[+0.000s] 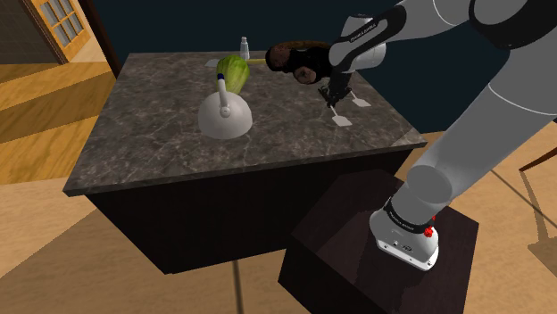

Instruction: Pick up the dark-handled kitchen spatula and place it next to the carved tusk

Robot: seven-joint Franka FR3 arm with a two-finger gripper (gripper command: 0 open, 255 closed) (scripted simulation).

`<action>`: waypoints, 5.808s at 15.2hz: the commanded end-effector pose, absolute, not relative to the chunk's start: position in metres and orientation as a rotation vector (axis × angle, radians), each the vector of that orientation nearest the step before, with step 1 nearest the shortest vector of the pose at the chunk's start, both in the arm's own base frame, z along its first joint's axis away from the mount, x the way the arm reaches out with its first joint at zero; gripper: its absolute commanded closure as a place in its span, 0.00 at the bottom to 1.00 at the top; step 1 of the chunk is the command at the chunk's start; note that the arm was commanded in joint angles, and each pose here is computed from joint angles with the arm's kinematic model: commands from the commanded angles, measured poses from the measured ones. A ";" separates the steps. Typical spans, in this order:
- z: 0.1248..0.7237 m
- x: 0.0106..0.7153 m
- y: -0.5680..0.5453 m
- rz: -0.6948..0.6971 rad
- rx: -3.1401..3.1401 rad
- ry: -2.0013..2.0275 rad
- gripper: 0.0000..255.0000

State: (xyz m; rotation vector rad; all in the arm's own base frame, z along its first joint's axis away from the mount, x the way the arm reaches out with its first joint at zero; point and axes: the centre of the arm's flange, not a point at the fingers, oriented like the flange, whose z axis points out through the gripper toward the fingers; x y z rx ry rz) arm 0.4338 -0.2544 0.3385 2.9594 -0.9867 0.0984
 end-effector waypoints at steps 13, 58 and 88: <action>0.370 0.434 -0.254 0.098 2.959 -0.987 1.00; 0.408 0.623 -0.306 0.098 2.959 -0.987 1.00; 0.400 0.620 -0.304 0.098 2.959 -0.987 0.00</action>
